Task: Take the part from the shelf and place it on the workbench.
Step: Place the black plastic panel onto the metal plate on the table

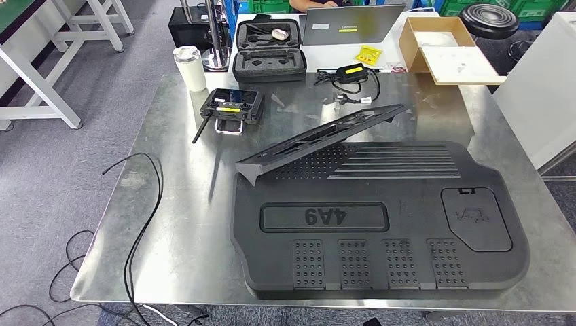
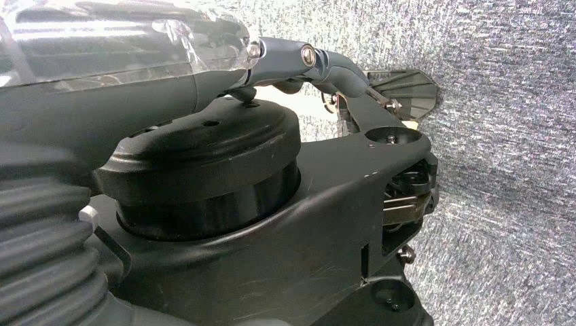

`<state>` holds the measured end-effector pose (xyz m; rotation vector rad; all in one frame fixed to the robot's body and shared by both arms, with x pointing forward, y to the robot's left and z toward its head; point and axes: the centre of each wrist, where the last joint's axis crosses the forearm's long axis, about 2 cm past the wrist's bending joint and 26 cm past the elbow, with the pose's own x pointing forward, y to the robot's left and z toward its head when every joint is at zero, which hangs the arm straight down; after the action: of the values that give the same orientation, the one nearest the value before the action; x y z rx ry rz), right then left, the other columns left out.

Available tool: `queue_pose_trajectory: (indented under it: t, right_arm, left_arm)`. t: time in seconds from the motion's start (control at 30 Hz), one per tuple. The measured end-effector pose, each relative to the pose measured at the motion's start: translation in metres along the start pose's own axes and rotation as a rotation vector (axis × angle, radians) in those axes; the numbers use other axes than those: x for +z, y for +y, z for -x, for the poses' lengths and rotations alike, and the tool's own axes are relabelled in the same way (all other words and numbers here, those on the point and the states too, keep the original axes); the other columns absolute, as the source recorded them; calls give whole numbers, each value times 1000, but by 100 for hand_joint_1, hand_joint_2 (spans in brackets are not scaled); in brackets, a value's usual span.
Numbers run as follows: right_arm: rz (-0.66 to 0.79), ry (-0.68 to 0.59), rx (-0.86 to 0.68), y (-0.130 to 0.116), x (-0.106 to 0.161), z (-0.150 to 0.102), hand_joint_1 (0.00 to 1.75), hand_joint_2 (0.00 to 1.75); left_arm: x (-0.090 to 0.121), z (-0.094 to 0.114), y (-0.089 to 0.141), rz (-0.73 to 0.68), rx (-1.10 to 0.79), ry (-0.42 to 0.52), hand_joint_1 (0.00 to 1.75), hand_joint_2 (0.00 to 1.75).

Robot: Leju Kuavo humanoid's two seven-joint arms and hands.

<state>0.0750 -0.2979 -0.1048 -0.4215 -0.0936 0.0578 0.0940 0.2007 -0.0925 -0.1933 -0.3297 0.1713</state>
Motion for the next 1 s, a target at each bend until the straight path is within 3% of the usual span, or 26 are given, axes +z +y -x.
queue_pose_trajectory:
  t: [0.77, 0.9, 1.0]
  right_arm:
    - [-44, 4, -21, 4, 2, 1, 0, 0]
    - [-47, 5, -21, 5, 2, 1, 0, 0]
    - [-49, 5, -14, 6, 2, 2, 0, 0]
  left_arm:
    - [0, -1, -1, -1, -9, -22, 0, 0]
    - [0, -1, -1, -1, -14, -20, 0, 175]
    - [0, -1, 0, -3, -28, -20, 0, 175]
